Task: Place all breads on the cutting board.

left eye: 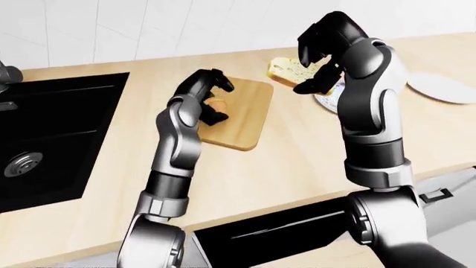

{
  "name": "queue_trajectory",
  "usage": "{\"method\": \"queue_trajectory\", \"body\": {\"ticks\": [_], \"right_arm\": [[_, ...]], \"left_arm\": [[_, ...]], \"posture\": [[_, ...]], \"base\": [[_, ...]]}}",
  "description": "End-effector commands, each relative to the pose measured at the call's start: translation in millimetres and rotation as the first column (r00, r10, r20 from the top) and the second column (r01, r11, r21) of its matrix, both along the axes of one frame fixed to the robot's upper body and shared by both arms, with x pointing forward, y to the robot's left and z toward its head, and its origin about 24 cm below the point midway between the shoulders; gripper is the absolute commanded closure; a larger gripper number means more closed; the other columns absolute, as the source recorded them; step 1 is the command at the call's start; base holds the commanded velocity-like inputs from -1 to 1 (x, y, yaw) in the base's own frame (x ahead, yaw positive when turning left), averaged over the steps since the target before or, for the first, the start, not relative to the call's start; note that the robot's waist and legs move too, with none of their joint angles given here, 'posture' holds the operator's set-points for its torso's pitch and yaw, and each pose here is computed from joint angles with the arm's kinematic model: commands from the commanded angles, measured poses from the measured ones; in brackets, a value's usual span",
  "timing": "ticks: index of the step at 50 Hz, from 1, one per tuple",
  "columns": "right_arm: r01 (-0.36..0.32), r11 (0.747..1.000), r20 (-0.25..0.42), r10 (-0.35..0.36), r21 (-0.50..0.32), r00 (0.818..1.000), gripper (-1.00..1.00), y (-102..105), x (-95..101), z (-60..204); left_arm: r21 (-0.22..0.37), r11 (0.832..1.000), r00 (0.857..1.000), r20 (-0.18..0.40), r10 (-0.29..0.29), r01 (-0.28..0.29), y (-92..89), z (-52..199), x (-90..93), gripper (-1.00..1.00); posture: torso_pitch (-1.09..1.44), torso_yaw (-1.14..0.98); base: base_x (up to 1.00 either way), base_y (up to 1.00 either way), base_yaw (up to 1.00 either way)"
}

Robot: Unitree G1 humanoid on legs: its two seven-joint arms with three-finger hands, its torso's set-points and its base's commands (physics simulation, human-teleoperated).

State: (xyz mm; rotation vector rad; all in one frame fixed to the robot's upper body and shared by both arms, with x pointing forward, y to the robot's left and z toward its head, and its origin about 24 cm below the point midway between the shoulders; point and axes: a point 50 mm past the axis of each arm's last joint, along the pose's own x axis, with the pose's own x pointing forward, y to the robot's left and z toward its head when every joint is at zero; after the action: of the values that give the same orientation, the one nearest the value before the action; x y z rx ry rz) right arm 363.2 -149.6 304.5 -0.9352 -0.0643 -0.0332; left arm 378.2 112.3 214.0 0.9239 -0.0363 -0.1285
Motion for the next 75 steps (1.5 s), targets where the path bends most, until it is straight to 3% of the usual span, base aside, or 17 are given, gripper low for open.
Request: {"method": "queue_trajectory", "body": {"ticks": [1,3,5,15,25,33,45,59,75], "right_arm": [[-0.002,1.0,0.091,0.003,-0.01,0.996,1.0,2,-7.7,22],[-0.003,1.0,0.092,0.004,-0.01,0.996,1.0,3,-8.2,23],[-0.007,1.0,0.092,0.008,-0.005,0.996,1.0,6,-5.7,25],[-0.025,0.999,0.069,0.023,0.028,0.997,1.0,29,20.5,26],[-0.018,0.998,0.058,0.015,0.059,0.998,1.0,53,54.8,17],[-0.027,0.995,0.053,0.022,0.097,0.998,1.0,70,57.7,20],[-0.036,0.991,0.03,0.032,0.13,0.999,1.0,84,61.8,-7],[-0.06,0.987,0.066,0.05,0.149,0.997,1.0,91,61.7,-12],[-0.087,0.985,0.043,0.081,0.152,0.996,1.0,99,61.5,-27]], "left_arm": [[0.001,1.0,0.995,0.096,-0.012,0.012,-2.2,25,-4.8,-0.37],[-0.003,1.0,0.995,0.103,-0.012,0.013,-0.8,29,-7.3,-0.58],[-0.015,1.0,0.993,0.115,-0.011,0.013,1.5,36,-11.2,-1.0],[-0.068,0.998,0.984,0.18,0.011,0.001,18.7,64,-33.1,-1.0],[-0.126,0.992,0.976,0.217,0.021,0.006,40.5,75,-59.6,-1.0],[-0.156,0.988,0.972,0.233,0.04,-0.003,53.9,76,-67.6,-1.0],[-0.171,0.985,0.968,0.244,0.057,-0.015,62.7,79,-67.4,-1.0],[-0.17,0.985,0.967,0.249,0.053,-0.011,63.2,80,-68.2,-1.0],[-0.166,0.986,0.968,0.245,0.052,-0.011,62.7,77,-67.8,-1.0]], "posture": [[0.0,0.0],[0.0,0.0],[0.0,0.0],[0.0,0.0],[0.0,0.0],[0.0,0.0],[0.0,0.0],[0.0,0.0],[0.0,0.0]], "base": [[0.0,0.0,0.0],[0.0,0.0,0.0],[0.0,0.0,0.0],[0.0,0.0,0.0],[0.0,0.0,0.0],[0.0,0.0,0.0],[0.0,0.0,0.0],[0.0,0.0,0.0],[0.0,0.0,0.0]]}}
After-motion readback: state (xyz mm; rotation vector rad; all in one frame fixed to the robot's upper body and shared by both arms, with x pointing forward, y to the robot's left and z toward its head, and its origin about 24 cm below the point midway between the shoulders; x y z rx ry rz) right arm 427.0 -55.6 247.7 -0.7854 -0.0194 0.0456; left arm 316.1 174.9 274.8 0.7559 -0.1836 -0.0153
